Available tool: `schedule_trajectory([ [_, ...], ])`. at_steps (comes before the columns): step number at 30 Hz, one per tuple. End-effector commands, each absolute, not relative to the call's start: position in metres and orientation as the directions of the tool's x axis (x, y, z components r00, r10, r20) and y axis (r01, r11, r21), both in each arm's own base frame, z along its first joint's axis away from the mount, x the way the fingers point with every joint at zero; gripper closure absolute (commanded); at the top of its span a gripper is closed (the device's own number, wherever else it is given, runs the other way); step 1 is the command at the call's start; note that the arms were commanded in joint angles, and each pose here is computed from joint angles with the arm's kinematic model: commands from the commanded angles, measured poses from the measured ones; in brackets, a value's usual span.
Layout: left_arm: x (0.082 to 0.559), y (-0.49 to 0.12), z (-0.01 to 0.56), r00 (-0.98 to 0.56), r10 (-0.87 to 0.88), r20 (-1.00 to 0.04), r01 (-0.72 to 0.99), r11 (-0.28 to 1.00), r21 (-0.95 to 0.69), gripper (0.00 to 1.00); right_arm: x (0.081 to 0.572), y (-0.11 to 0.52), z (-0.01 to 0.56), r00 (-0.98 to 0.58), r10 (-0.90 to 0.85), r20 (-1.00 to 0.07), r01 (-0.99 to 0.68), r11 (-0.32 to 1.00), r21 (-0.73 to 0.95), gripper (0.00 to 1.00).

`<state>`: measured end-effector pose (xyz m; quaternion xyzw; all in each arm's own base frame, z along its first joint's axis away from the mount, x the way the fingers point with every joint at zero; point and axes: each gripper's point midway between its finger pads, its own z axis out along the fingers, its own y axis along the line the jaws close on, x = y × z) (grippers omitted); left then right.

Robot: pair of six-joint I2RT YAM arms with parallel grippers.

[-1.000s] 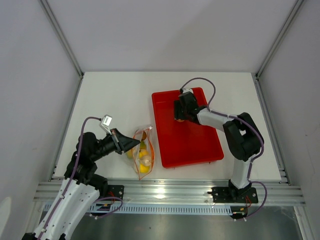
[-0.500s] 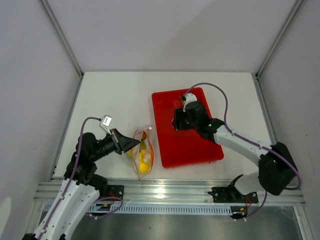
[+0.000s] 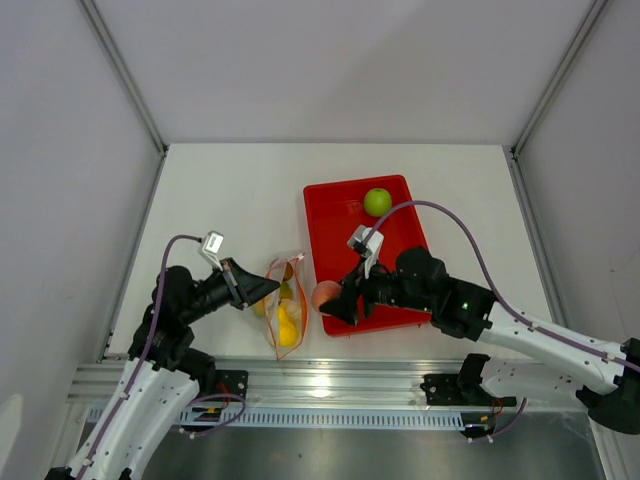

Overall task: Place the food in the zip-top bag and seal the zipper
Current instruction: Pick up the fake fruit from the bin, then place the fake fruit in the zipper food storage bag.

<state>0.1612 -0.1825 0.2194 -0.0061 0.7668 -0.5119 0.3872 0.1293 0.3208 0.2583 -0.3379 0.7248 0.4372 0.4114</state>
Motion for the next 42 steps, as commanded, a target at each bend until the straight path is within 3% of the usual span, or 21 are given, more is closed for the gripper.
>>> schedule_trajectory([
  [1,0.160,-0.184,0.227,-0.696,-0.416,-0.585,0.398,0.454,-0.797,1.00,0.098,0.329,0.263,-0.417,-0.164,-0.894,-0.893,0.257,0.370,1.00],
  [12,0.156,-0.184,0.229,-0.697,-0.419,-0.581,0.398,0.448,-0.801,0.99,0.076,0.372,0.255,-0.412,-0.211,-0.887,-0.909,0.160,0.384,1.00],
  [30,0.153,-0.186,0.229,-0.706,-0.411,-0.577,0.408,0.429,-0.806,1.00,0.083,0.422,0.232,-0.398,-0.260,-0.880,-0.911,0.226,0.346,1.00],
  [42,0.147,-0.187,0.236,-0.708,-0.411,-0.575,0.423,0.405,-0.810,0.99,0.124,0.432,0.209,-0.399,-0.261,-0.879,-0.864,0.428,0.265,0.82],
])
